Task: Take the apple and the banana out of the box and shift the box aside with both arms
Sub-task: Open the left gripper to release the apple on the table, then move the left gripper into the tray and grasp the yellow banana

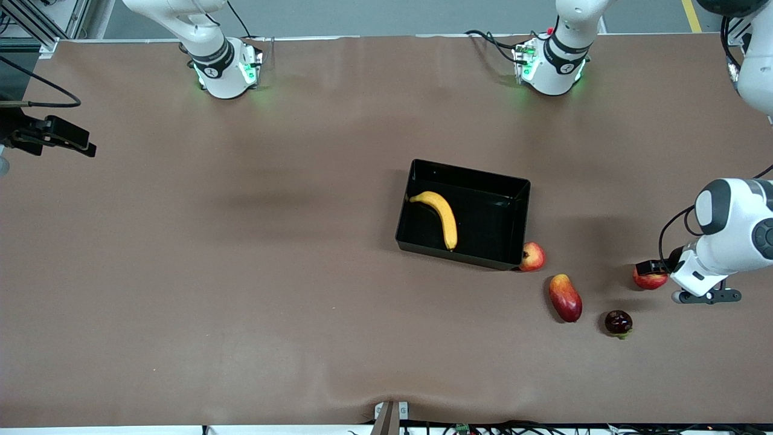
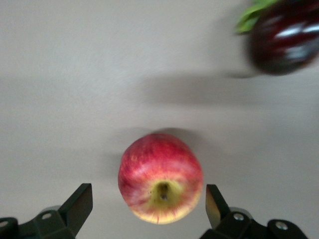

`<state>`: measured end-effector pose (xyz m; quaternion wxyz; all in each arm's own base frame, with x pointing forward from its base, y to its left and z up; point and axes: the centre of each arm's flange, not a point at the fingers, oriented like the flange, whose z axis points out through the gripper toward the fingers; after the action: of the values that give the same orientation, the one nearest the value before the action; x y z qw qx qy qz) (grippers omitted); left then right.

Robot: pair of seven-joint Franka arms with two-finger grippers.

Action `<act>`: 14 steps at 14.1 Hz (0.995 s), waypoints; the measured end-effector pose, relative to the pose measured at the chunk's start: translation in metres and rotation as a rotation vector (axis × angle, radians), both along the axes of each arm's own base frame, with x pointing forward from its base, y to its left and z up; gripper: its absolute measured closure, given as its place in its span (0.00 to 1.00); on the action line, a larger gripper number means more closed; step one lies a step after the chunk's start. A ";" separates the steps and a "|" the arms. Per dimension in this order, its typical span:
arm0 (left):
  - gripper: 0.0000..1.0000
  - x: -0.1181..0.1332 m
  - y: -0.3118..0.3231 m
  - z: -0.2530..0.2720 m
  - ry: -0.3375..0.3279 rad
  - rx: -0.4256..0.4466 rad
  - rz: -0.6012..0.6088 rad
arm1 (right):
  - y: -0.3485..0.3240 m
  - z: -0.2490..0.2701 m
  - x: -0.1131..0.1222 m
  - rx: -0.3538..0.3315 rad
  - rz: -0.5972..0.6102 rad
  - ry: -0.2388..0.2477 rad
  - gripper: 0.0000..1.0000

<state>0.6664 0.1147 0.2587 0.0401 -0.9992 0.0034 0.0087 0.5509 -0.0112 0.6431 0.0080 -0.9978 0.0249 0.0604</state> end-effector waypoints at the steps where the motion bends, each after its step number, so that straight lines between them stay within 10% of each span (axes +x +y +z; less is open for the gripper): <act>1: 0.00 -0.001 -0.023 0.022 0.000 -0.005 -0.021 | 0.000 0.000 0.000 0.000 0.000 0.000 0.00; 7: 0.00 -0.034 -0.172 0.107 0.074 -0.063 -0.014 | 0.000 0.001 0.000 0.000 0.000 -0.001 0.00; 14: 0.00 -0.112 -0.410 0.084 0.093 -0.079 0.068 | 0.000 0.001 0.000 0.000 0.000 -0.002 0.00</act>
<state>0.5542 -0.2951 0.3430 0.0003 -0.9980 -0.0283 0.0564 0.5509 -0.0114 0.6442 0.0080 -0.9979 0.0251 0.0592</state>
